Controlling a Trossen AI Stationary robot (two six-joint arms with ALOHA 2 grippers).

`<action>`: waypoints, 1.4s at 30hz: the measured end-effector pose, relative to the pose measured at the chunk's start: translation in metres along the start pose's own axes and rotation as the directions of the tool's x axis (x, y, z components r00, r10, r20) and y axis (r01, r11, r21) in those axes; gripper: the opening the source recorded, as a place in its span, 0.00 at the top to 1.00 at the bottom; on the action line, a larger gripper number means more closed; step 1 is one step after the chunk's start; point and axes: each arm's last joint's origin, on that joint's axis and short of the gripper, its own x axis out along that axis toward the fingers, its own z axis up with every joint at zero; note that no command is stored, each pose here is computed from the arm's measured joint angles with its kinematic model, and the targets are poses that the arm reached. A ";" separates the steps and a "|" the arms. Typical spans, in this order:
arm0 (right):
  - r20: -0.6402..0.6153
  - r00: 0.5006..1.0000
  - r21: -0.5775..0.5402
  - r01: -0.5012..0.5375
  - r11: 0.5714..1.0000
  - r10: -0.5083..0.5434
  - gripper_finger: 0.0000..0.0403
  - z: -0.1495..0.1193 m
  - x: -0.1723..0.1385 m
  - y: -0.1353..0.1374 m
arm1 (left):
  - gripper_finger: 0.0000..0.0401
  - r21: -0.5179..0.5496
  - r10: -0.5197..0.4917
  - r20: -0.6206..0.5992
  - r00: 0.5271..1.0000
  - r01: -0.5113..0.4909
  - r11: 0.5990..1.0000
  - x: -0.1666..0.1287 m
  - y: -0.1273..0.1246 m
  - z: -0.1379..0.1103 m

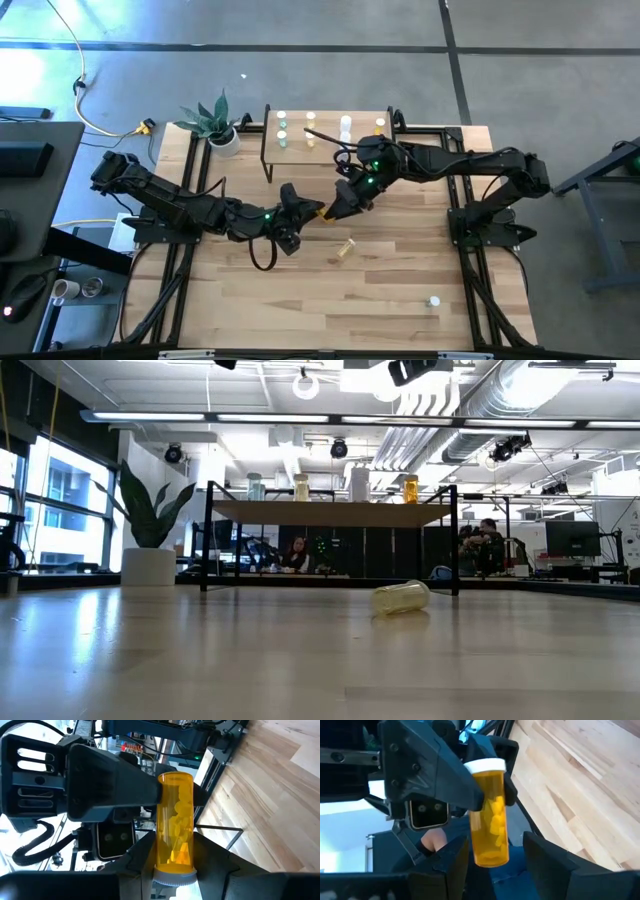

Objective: Pick and place medicine bottles onto shelf by color
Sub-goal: Put the orange pill bottle aligned with the other orange pill bottle on the shelf

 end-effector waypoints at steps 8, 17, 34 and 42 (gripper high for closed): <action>0.009 1.000 0.018 0.008 1.000 -0.008 0.58 0.002 0.002 -0.002 | 0.74 0.001 -0.001 0.000 1.000 0.001 1.000 0.000 0.000 0.000; 0.021 1.000 0.010 0.006 1.000 -0.006 0.73 0.002 0.002 -0.001 | 0.74 0.003 -0.004 -0.001 1.000 0.004 1.000 0.000 -0.001 0.000; 0.032 0.999 0.025 0.014 1.000 -0.015 0.77 0.002 0.002 -0.002 | 0.68 0.028 -0.024 -0.041 0.999 0.026 0.999 0.004 -0.006 -0.002; 0.032 0.999 0.019 0.011 1.000 -0.012 0.77 0.002 0.002 -0.001 | 0.59 -0.115 -0.008 -0.118 0.993 -0.006 0.993 0.004 -0.007 -0.004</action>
